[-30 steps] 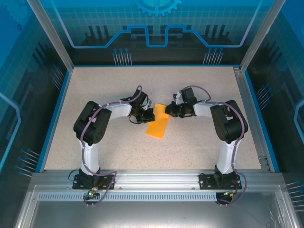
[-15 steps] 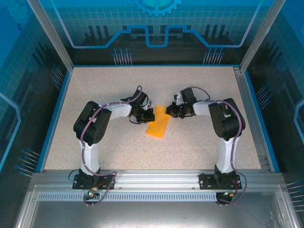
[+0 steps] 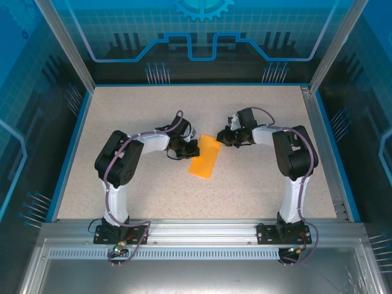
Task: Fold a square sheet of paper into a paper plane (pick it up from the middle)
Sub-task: Fold the square sheet of paper in half at the center of the table.
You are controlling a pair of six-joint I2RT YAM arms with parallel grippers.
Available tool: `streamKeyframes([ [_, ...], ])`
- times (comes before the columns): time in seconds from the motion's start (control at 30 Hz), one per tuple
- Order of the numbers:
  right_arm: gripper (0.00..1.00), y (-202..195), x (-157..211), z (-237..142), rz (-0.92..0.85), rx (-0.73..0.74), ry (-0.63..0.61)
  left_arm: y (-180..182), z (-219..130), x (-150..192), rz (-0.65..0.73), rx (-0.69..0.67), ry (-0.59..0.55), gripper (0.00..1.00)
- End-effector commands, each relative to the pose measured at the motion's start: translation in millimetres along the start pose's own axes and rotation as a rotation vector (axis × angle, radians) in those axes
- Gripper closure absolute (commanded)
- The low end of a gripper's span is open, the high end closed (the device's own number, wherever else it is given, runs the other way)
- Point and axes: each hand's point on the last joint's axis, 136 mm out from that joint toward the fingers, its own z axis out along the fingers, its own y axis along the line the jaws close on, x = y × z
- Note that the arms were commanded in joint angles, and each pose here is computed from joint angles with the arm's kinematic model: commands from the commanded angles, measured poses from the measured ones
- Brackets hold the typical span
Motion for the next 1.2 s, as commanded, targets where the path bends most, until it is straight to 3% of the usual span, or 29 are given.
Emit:
streamKeyframes([
  [0.0, 0.93, -21, 9, 8, 0.055, 0.048, 0.041, 32, 16, 34, -0.035, -0.093, 0.105, 1.0],
  [0.17, 0.94, -46, 17, 8, 0.148, 0.178, 0.08, 33, 16, 34, -0.033, -0.095, 0.103, 1.0],
  [0.47, 0.92, 20, -17, -17, 0.063, 0.002, 0.036, 30, 15, 33, -0.03, -0.087, 0.098, 1.0],
  [0.63, 0.92, 8, -23, -14, 0.112, -0.006, 0.02, 30, 14, 33, -0.03, -0.086, 0.098, 1.0],
  [1.0, 0.93, -43, 7, 11, 0.19, 0.095, 0.077, 28, 14, 35, -0.032, -0.078, 0.104, 1.0],
  [1.17, 0.92, -45, 8, 16, 0.17, 0.087, 0.089, 22, 12, 35, -0.038, -0.049, 0.11, 1.0],
])
